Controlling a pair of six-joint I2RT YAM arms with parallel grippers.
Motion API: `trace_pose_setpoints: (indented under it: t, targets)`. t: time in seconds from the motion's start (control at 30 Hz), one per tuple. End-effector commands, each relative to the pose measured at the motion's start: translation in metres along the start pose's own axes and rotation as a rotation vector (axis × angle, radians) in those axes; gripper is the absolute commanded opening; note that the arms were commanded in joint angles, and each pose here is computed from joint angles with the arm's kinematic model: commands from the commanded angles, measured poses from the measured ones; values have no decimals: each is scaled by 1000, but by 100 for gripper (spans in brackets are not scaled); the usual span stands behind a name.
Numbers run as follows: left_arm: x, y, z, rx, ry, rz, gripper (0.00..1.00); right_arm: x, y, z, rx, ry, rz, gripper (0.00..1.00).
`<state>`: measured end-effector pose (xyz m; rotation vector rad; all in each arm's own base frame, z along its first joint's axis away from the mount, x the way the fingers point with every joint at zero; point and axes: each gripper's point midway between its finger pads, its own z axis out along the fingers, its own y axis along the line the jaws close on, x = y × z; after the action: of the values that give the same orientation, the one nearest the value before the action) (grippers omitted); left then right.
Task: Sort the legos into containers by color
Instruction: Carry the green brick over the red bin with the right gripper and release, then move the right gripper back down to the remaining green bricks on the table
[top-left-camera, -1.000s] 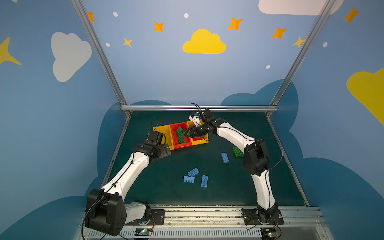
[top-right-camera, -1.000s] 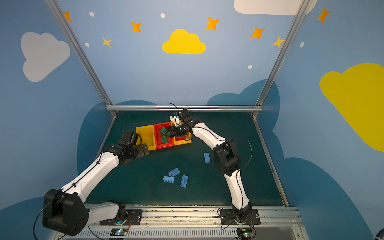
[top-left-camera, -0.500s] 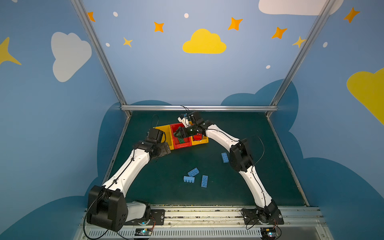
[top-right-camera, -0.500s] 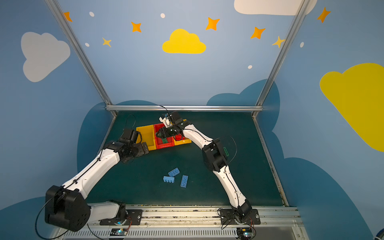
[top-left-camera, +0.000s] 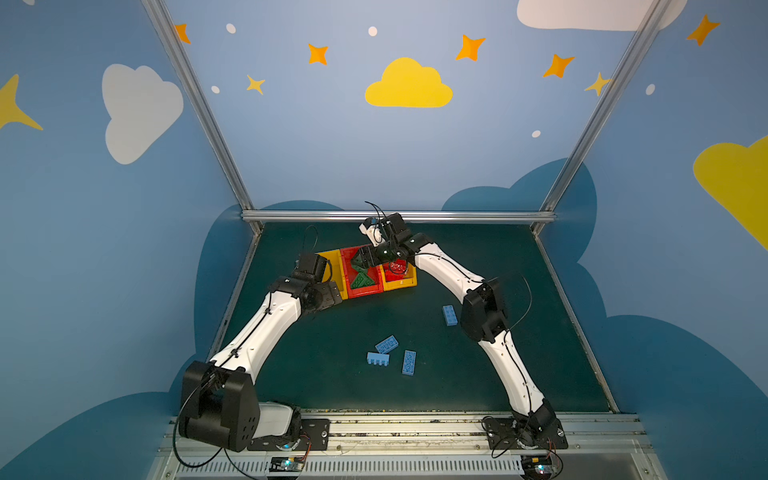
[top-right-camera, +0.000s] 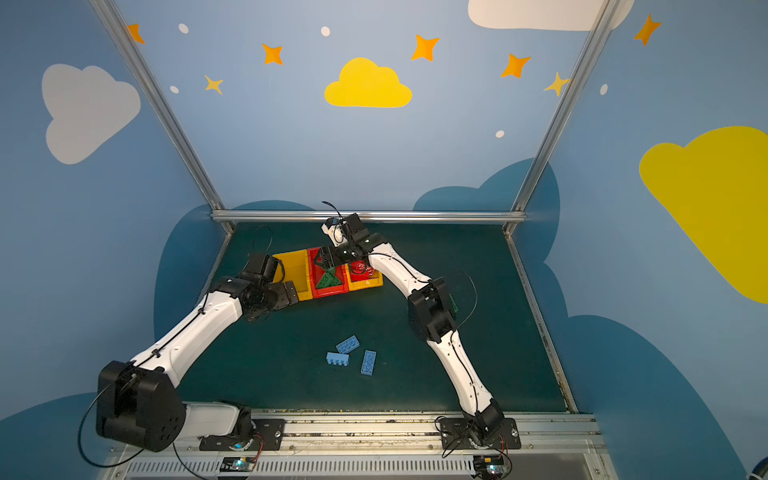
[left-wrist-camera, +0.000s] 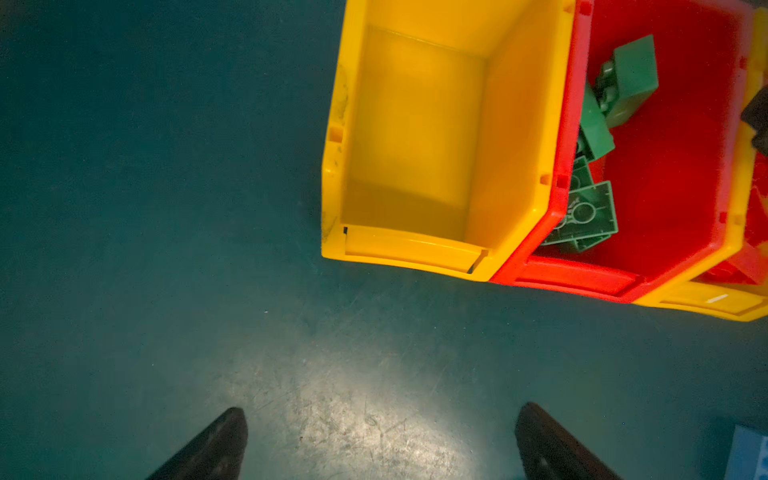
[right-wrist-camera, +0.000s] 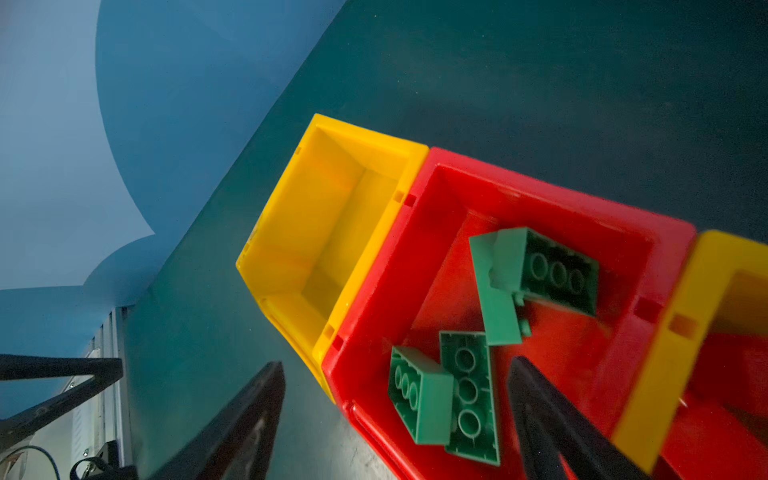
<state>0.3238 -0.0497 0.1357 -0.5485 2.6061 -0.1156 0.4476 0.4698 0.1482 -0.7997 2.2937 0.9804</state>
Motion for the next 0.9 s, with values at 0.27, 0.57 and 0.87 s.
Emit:
trace_pose_setpoints:
  t: [0.27, 0.57, 0.87]
  targets:
    - [-5, -77, 6, 210, -10, 95, 100, 63, -82, -159, 349, 51, 197, 80]
    - [32, -183, 1, 362, 34, 279, 100, 180, -147, -237, 588, 159, 553, 76]
    - [49, -207, -2, 375, 44, 336, 100, 235, -147, -249, 613, 194, 764, 79]
